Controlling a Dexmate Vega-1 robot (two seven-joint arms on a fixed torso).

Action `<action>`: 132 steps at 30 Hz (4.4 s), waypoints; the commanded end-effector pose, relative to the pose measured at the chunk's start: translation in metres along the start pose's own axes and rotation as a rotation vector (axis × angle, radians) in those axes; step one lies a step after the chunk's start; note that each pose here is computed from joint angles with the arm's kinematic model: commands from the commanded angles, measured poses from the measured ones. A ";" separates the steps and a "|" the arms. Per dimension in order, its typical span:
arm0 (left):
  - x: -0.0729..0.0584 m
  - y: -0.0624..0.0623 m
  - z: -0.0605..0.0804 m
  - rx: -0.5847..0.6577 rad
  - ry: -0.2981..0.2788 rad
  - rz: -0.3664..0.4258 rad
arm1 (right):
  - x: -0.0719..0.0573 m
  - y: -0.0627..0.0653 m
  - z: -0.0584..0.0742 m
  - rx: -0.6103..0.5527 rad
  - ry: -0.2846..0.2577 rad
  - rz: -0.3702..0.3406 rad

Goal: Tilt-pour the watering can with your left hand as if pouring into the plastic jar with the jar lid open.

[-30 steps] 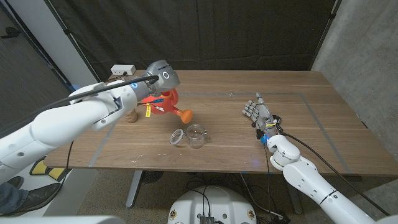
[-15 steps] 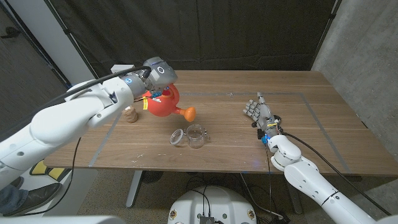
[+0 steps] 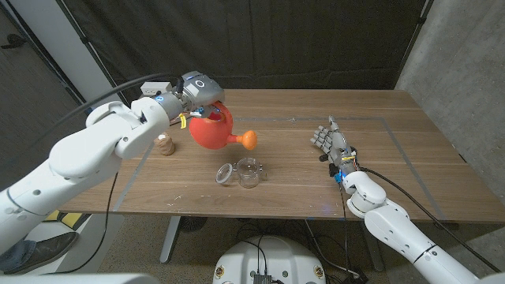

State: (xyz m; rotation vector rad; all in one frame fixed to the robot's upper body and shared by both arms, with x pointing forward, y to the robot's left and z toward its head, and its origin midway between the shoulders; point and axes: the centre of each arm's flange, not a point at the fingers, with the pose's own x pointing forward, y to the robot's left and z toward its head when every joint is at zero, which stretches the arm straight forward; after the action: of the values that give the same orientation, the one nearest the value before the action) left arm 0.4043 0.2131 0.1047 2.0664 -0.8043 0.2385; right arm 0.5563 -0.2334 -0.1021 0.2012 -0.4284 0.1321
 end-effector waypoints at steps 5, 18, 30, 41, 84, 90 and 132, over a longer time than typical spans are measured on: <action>0.015 -0.018 -0.007 -0.309 0.085 0.088 | -0.004 -0.004 0.004 -0.009 0.009 0.016; 0.021 -0.042 -0.016 -0.485 0.177 0.070 | 0.000 -0.005 0.011 -0.031 0.028 0.031; 0.033 -0.062 -0.027 -0.602 0.224 0.045 | 0.014 0.000 0.026 -0.058 0.041 0.057; 0.050 -0.088 -0.036 -0.728 0.256 0.048 | 0.025 0.006 0.029 -0.065 0.048 0.064; 0.144 -0.144 -0.020 -1.007 0.289 0.090 | 0.009 -0.003 0.015 -0.058 0.043 0.027; 0.153 -0.148 -0.014 -1.024 0.274 0.079 | 0.007 -0.005 0.014 -0.057 0.042 0.019; 0.181 -0.171 0.012 -1.039 0.087 -0.092 | 0.000 -0.002 0.005 -0.047 0.047 0.007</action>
State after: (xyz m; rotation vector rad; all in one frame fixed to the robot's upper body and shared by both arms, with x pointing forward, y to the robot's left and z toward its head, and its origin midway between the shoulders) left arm 0.6476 0.1867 0.0625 1.0667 -0.6050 -0.0738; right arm 0.5533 -0.2387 -0.0952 0.1480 -0.3869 0.1281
